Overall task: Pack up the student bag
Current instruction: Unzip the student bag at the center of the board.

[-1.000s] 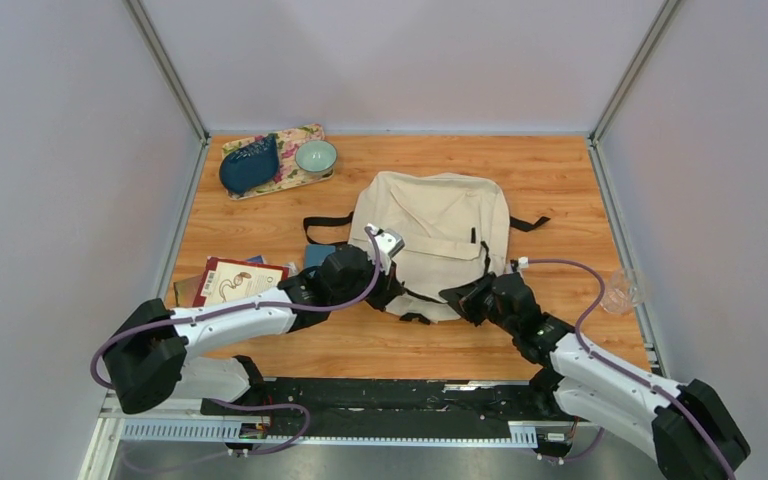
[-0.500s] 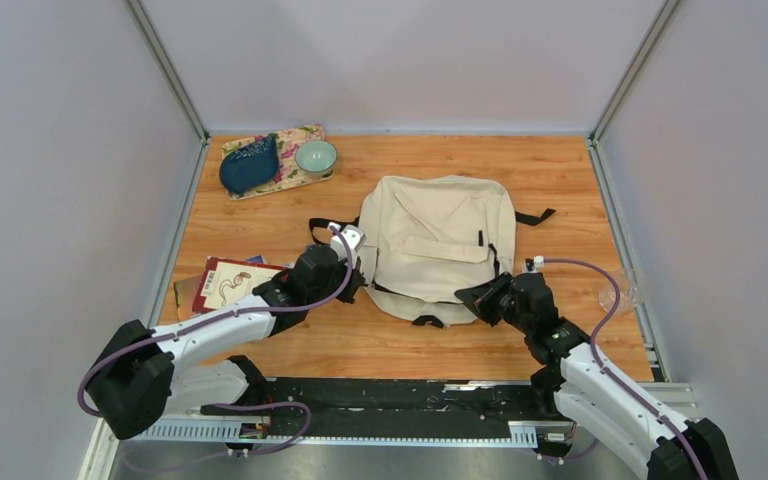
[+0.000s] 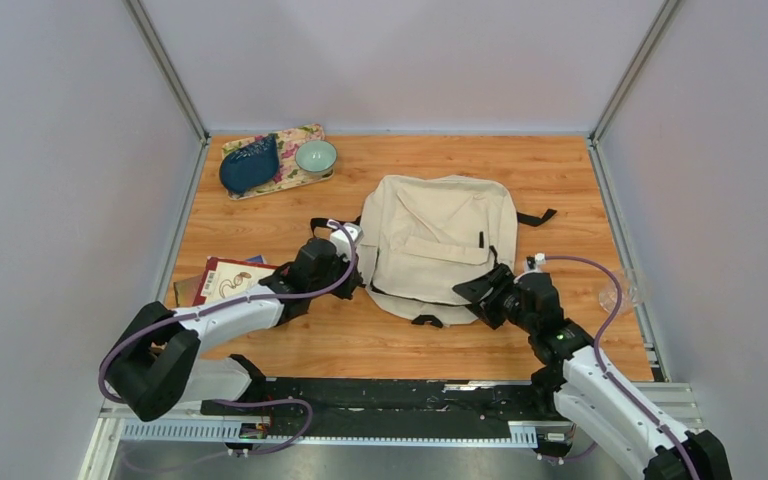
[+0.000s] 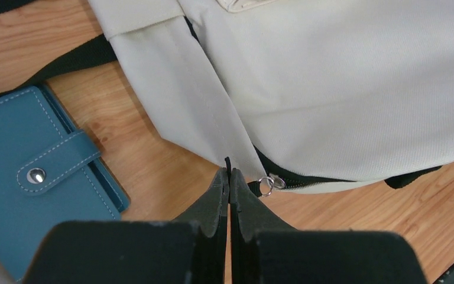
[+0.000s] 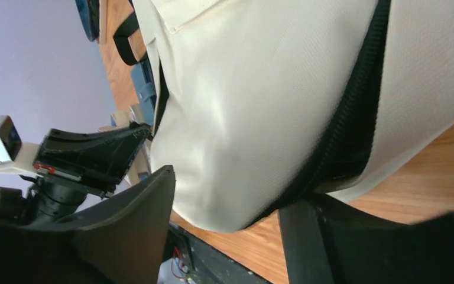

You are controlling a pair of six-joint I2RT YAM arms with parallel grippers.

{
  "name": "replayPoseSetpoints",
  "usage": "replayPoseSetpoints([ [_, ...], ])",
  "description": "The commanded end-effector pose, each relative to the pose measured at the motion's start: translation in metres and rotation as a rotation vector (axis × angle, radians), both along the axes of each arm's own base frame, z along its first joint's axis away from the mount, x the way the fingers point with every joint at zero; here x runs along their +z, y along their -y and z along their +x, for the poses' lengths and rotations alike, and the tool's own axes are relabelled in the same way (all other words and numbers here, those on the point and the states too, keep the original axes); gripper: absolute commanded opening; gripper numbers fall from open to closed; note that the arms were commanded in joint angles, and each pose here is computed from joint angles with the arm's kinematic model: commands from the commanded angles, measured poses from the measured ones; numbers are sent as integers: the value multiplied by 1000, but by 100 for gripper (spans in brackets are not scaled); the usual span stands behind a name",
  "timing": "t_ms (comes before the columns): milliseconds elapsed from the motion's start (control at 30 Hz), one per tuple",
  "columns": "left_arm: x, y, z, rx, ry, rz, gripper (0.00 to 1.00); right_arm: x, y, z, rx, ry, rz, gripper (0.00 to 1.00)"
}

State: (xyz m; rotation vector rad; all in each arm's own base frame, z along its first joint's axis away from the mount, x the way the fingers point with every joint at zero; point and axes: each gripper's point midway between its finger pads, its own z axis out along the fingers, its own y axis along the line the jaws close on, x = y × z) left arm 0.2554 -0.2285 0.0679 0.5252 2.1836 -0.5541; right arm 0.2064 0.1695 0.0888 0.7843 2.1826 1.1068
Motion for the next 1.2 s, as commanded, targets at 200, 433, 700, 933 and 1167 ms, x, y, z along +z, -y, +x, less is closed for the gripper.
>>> replayPoseSetpoints([
  [200, 29, 20, -14, -72, -10, -192, 0, 63, -40, -17, -18, 36, 187, 81],
  [433, 37, 24, -14, -86, -12, -207, 0, 59, -83, -32, -117, -49, 249, 83],
  [700, 41, 22, -18, -100, -3, -204, 0, 60, -155, -12, -76, -92, 364, 84],
  [933, 40, 21, -21, -118, 2, -197, 0, 37, -177, 10, -167, -145, 392, 84],
  [1167, 46, 24, -24, -153, 16, -210, 0, -2, -178, 19, -267, -224, 343, 78],
])
